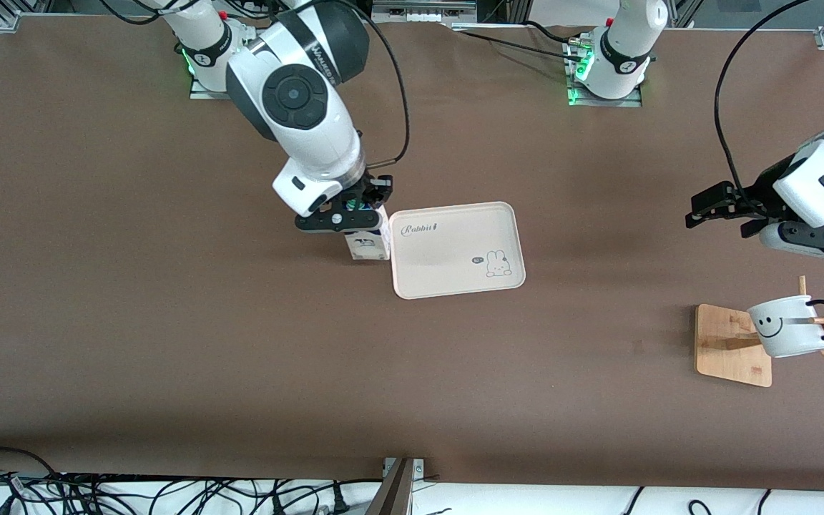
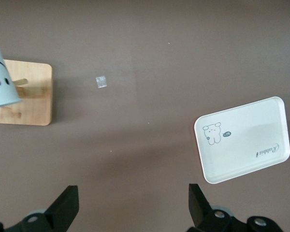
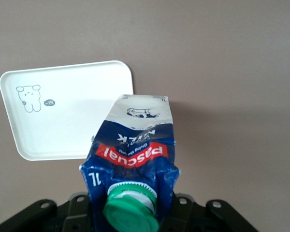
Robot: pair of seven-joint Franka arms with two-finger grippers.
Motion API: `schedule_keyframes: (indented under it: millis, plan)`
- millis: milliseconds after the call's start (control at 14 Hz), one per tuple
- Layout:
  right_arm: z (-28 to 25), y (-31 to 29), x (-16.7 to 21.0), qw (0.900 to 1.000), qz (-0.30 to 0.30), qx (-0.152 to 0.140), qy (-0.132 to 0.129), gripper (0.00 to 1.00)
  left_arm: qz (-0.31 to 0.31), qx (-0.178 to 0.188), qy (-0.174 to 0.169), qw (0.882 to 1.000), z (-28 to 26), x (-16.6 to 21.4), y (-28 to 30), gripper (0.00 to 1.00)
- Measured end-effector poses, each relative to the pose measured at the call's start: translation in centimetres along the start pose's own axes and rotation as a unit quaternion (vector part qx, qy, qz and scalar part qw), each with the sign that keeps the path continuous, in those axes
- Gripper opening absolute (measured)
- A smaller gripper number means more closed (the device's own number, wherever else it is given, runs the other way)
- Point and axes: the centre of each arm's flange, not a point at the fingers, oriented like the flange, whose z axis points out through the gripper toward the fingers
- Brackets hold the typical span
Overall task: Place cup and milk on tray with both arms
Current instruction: 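Hold the carton over the tray while the left gripper reaches the mug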
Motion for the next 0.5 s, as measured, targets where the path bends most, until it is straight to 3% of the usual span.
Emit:
schedule_keyframes:
  millis: [358, 502]
  plan:
    - [4.0, -4.5, -1.9, 0.999, -0.034, -0.01, -0.021, 0.48, -0.023, -0.011, -0.015, 1.0, 2.2, 1.1, -1.2, 1.0]
    - [5.5, -5.9, -2.6, 0.998, -0.045, -0.015, -0.029, 0.48, -0.054, 0.004, -0.014, 0.998, 2.2, 1.1, -1.1, 1.0]
